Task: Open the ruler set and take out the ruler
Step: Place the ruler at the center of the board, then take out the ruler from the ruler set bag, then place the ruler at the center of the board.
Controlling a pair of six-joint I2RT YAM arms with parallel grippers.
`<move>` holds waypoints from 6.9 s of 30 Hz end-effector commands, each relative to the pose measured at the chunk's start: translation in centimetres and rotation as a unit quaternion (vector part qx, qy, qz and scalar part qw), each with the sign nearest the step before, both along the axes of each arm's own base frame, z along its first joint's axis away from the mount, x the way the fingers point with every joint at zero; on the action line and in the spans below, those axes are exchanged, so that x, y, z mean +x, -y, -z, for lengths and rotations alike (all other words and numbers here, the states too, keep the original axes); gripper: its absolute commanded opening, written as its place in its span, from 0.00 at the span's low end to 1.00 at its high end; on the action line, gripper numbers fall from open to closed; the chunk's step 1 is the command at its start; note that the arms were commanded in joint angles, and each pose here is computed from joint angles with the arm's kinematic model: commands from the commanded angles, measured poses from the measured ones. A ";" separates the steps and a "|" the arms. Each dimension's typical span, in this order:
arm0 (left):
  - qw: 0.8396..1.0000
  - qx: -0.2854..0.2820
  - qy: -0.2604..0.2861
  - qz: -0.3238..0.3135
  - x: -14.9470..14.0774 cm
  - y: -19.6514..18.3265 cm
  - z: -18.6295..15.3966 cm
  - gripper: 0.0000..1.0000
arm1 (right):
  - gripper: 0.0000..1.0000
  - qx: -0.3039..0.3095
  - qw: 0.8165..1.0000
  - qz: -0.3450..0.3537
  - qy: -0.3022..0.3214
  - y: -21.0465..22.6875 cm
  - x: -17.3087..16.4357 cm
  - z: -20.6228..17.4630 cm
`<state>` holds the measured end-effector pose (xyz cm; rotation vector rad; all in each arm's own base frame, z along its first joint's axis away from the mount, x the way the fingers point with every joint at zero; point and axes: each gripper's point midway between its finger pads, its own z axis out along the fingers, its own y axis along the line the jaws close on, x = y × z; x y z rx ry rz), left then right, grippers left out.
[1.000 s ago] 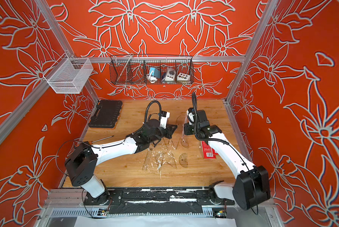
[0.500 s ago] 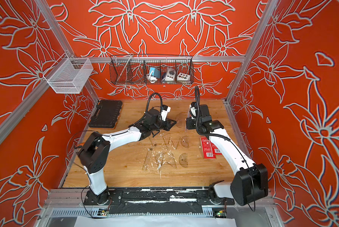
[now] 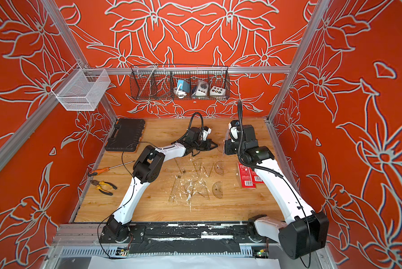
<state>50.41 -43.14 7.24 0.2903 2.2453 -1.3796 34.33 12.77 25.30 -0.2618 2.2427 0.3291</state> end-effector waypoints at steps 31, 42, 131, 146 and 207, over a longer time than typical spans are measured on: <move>0.995 -0.014 0.093 -0.036 -4.4 -4.1 -12.4 0.18 | 0.00 0.009 1.000 -0.015 -0.017 -0.5 0.3 1.9; 0.988 -0.039 0.141 -0.047 -12.7 -4.9 -16.2 0.01 | 0.00 0.047 0.997 -0.062 -0.017 -2.6 0.2 1.3; 0.977 0.026 0.190 -0.091 -12.9 -3.2 -13.3 0.28 | 0.00 0.129 0.974 -0.163 -0.090 -6.6 -1.5 0.2; 0.981 0.029 0.171 -0.089 -12.5 -2.4 -12.2 0.00 | 0.00 0.099 0.981 -0.137 -0.093 -5.3 -1.6 1.5; 0.996 -0.046 -0.081 -0.003 1.8 -8.9 0.8 0.00 | 0.00 -0.025 0.997 -0.024 -0.073 1.6 1.1 3.6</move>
